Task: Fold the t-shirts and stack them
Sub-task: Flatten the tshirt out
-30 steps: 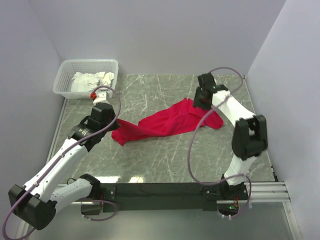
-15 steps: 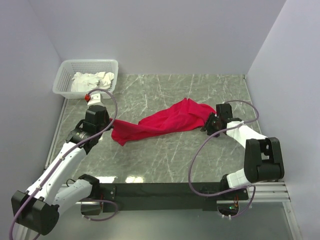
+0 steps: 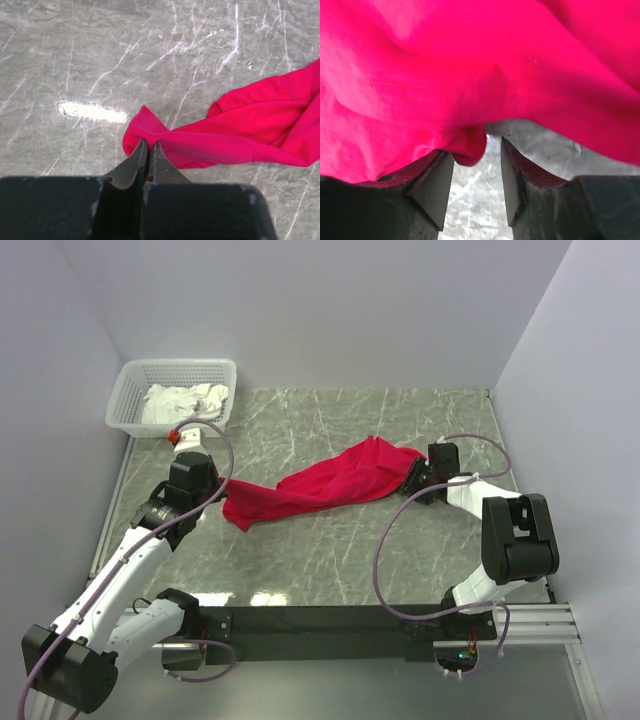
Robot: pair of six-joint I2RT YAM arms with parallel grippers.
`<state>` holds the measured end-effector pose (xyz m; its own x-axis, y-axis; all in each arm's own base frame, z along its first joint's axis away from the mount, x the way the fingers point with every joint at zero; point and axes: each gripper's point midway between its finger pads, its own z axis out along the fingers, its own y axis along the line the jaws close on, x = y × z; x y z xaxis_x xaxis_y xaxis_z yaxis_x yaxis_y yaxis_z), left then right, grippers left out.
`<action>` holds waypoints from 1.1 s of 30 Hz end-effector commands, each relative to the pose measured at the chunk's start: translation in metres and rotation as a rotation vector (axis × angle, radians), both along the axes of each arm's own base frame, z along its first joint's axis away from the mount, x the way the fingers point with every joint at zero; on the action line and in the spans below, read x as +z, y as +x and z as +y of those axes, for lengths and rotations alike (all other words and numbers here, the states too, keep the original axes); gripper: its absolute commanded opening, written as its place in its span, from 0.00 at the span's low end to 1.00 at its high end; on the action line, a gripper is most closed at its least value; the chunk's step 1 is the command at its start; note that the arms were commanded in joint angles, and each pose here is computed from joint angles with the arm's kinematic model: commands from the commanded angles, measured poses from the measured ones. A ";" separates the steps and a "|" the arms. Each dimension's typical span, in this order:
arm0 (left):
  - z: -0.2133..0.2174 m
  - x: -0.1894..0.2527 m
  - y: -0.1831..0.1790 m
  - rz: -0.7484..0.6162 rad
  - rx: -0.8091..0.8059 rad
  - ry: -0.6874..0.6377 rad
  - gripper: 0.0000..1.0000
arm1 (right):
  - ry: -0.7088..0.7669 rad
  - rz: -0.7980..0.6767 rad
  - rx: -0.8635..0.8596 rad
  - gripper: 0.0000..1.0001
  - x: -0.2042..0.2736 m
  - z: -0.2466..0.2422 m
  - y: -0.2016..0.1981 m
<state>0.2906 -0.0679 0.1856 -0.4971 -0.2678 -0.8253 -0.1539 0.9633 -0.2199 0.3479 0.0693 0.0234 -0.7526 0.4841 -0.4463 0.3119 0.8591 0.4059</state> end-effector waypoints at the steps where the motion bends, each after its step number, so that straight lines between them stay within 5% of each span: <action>1: 0.002 0.009 0.002 -0.038 0.013 -0.018 0.01 | -0.023 -0.104 -0.010 0.48 0.019 -0.005 0.034; 5: 0.005 0.012 0.002 -0.035 0.034 -0.016 0.01 | -0.045 -0.106 0.004 0.34 0.021 -0.007 0.037; 9: 0.016 0.023 0.007 -0.041 0.083 0.013 0.01 | -0.102 -0.059 -0.004 0.01 0.027 -0.016 0.027; 19: 0.046 0.147 0.064 -0.201 0.179 -0.010 0.01 | -0.449 -0.111 -0.153 0.00 0.194 -0.084 0.019; 25: 0.061 0.246 0.058 -0.384 0.214 -0.040 0.01 | -0.504 -0.344 -0.264 0.00 0.296 -0.103 0.004; 29: 0.059 0.246 0.025 -0.416 0.181 -0.065 0.01 | -0.486 -0.347 -0.197 0.00 0.286 -0.095 -0.023; 33: 0.048 0.192 -0.003 -0.333 0.122 -0.114 0.01 | -0.441 -0.189 -0.056 0.00 0.226 -0.065 -0.053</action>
